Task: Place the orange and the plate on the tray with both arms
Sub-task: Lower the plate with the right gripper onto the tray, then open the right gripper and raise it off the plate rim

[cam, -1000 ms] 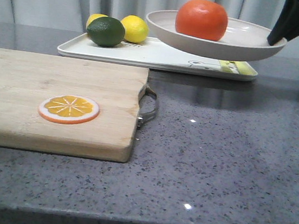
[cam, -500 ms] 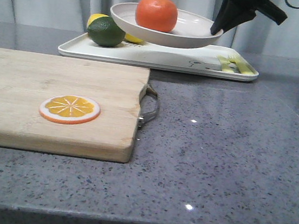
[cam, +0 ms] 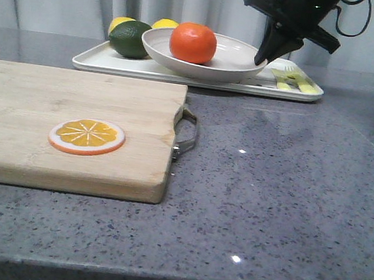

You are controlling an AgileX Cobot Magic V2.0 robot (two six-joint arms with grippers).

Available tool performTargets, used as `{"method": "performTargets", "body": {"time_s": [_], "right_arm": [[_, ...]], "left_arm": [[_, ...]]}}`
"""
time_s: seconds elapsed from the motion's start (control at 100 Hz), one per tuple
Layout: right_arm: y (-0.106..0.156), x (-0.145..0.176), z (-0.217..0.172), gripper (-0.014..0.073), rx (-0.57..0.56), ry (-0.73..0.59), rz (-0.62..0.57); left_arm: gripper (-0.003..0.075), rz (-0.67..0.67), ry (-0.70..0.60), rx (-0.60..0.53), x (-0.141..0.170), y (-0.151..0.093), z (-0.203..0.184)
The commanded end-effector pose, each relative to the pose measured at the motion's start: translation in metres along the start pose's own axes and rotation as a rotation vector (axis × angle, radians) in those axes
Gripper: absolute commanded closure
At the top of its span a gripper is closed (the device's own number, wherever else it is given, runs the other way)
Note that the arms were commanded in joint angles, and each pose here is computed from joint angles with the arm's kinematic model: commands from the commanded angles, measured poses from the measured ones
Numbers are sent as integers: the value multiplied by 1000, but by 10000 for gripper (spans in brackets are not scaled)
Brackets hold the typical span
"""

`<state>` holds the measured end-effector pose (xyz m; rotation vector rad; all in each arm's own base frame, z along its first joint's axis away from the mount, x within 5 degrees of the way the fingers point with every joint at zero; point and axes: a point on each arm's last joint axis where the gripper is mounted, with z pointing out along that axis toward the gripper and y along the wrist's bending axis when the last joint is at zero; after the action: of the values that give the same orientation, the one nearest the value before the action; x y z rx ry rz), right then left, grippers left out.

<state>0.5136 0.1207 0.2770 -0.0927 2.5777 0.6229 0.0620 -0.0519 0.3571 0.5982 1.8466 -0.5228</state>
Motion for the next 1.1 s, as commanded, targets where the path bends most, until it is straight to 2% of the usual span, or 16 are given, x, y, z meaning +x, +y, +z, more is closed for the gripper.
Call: {"method": "performTargets", "body": {"time_s": [0.0, 0.46, 0.72, 1.09], "right_arm": [[16, -18, -45, 669, -43, -159, -17], [10, -22, -46, 661, -12, -201, -20], [10, -23, -46, 429, -12, -216, -26], [13, -19, -56, 422, 2, -172, -56]], "left_arm": [[741, -12, -87, 12, -13, -1, -4], [741, -14, -87, 12, -13, -1, -4], [741, -14, -87, 12, -13, -1, -4], [741, -16, -87, 13, -13, -1, -4]]}}
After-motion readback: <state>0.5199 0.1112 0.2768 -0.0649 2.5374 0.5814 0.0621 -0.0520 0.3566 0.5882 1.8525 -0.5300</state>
